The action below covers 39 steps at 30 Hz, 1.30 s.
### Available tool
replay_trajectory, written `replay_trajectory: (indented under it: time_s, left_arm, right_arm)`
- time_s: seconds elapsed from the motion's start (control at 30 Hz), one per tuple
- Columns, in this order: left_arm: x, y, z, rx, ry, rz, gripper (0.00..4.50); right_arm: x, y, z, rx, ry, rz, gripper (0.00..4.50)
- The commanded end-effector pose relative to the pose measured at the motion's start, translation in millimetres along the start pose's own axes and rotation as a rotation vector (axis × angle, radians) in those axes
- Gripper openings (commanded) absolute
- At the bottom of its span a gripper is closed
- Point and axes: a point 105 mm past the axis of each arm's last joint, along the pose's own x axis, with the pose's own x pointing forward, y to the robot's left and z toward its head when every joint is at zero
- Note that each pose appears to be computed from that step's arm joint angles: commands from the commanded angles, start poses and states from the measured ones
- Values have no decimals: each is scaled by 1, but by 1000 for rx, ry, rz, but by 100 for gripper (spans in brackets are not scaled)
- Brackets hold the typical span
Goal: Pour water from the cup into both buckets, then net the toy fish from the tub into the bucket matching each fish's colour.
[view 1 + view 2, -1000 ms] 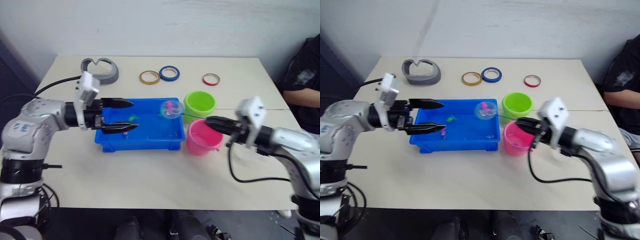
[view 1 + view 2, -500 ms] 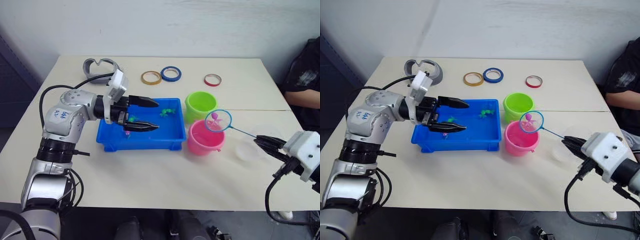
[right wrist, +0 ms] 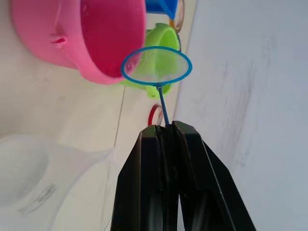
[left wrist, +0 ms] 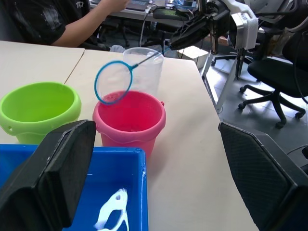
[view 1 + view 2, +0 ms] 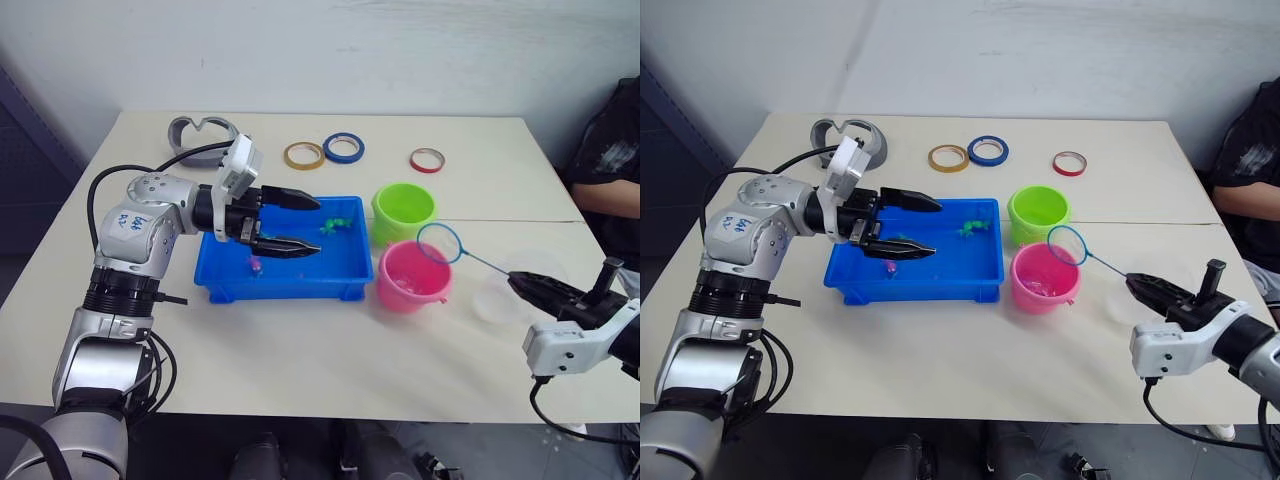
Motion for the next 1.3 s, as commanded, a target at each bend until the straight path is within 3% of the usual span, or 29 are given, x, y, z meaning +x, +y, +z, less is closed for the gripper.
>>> replay_trajectory:
  time_s: [0.03,0.23,0.37,0.53,0.8,1.0,1.3]
  left_arm:
    - [-17,5,-1,15,16,71,447]
    - [-59,4,-24,-36,103,229,447]
    - [-92,-8,-37,-70,163,347,447]
    - [-118,-37,-41,-118,206,430,447]
    - [-126,-67,-43,-140,267,512,447]
    - [-128,-73,-40,-138,270,551,447]
    - [-126,-70,-34,-132,254,567,447]
  right_arm:
    - [2,-20,8,364,-110,-100,0]
    - [37,-36,31,902,-285,-17,0]
    - [68,-27,52,1050,-357,174,0]
    - [116,-19,59,956,-369,260,0]
    - [166,3,62,765,-403,360,0]
    - [174,17,70,562,-471,403,0]
    - [165,20,87,629,-600,441,0]
